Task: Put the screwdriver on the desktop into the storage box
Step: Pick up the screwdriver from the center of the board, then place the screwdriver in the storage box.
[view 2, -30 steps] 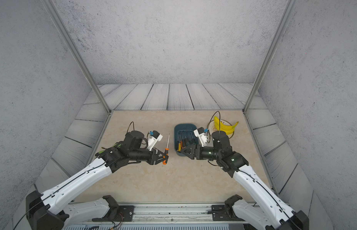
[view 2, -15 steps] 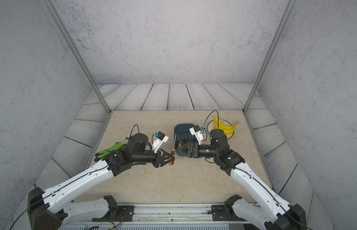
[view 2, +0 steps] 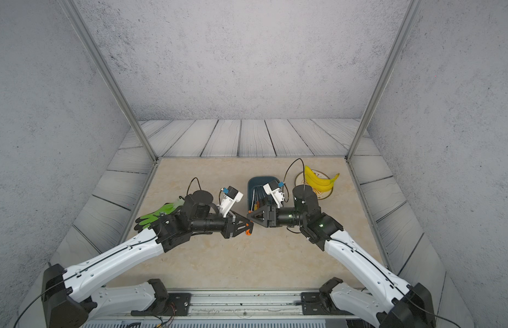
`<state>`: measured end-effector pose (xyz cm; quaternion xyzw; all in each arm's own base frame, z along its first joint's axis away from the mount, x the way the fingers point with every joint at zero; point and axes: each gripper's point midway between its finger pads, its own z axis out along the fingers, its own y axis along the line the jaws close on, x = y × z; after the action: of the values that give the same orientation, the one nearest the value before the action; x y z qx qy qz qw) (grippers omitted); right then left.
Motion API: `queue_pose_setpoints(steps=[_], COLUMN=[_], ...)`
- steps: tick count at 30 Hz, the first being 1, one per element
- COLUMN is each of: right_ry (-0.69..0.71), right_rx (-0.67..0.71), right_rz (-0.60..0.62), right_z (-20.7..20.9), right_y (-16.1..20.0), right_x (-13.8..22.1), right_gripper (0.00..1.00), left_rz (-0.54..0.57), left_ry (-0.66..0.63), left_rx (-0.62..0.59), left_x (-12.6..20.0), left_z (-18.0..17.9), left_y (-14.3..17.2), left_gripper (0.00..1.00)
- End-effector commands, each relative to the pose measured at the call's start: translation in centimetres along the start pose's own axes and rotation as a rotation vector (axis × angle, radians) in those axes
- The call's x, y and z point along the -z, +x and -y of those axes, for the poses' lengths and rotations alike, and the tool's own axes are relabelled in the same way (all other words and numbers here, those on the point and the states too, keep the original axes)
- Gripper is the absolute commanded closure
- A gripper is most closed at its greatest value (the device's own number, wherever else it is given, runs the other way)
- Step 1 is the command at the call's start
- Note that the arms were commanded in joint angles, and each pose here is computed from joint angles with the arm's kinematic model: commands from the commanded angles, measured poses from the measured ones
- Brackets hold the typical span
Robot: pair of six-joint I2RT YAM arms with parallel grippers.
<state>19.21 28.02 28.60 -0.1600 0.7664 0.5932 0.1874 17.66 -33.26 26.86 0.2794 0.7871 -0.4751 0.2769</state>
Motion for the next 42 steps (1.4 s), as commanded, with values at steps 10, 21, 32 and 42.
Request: queue_pose_setpoints(steps=[10,21,32,42], right_ry=[0.003,0.103,0.274,0.571], right_rx=[0.023,0.039,0.069,-0.023], right_rz=[0.024,0.057,0.111,0.032], right_z=[0.1,1.7,4.3,11.0], right_y=[-0.9,-2.0,-4.5,-7.5], right_x=[-0.4,-0.6,-0.6,1.1], right_gripper=[0.81,0.93,0.93,0.92], left_rz=[0.025,0.021,0.072,0.072], left_ry=[0.059,0.026,-0.038,-0.236], left_rx=[-0.030,-0.030,-0.027,0.048], left_x=[-0.2,0.4,1.9,4.2], left_z=[2.0,1.6,0.4,-3.2], left_y=[-1.0,-0.6,0.1,2.0], left_gripper=[1.00,0.77,0.31,0.25])
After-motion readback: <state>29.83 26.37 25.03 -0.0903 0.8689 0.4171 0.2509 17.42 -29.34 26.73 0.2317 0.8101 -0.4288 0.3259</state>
